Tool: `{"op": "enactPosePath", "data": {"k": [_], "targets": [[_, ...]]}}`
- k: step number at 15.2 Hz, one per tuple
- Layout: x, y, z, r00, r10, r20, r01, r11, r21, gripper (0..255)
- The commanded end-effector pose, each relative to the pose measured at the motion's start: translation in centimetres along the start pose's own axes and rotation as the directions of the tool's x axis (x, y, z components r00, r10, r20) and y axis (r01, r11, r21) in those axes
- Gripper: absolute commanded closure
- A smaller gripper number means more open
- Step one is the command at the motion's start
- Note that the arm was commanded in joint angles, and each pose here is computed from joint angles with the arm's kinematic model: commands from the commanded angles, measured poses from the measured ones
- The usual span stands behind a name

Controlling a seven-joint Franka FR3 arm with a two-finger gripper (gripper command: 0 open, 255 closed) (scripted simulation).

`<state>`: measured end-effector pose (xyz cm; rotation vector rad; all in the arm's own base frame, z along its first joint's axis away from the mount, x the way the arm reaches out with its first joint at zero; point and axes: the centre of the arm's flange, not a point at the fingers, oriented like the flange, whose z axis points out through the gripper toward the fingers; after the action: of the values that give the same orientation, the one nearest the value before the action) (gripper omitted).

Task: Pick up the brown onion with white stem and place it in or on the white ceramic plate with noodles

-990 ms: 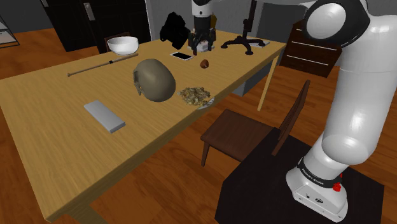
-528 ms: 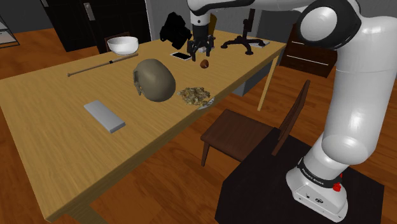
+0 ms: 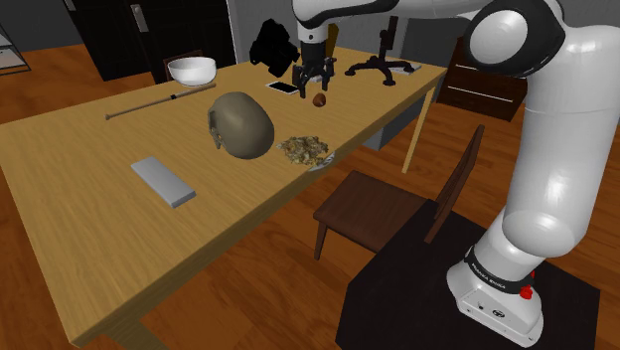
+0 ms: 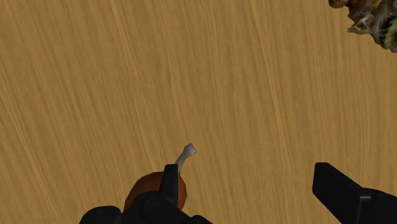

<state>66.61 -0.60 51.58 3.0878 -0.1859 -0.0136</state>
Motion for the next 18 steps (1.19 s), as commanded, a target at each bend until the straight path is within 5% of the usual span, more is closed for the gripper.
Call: {"op": "enactPosePath", "data": {"k": [1, 2, 11, 12, 18], "targets": [[0.0, 0.0, 0.0, 1.0, 0.0, 0.0, 0.0, 1.0, 0.0, 0], [0.0, 0.0, 0.0, 1.0, 0.0, 0.0, 0.0, 1.0, 0.0, 255], [0.0, 0.0, 0.0, 1.0, 0.0, 0.0, 0.0, 1.0, 0.0, 255], [0.0, 0.0, 0.0, 1.0, 0.0, 0.0, 0.0, 1.0, 0.0, 0], [3.3, 6.7, 1.5, 0.995, -0.037, -0.089, 0.039, 0.999, 0.024, 0]]}}
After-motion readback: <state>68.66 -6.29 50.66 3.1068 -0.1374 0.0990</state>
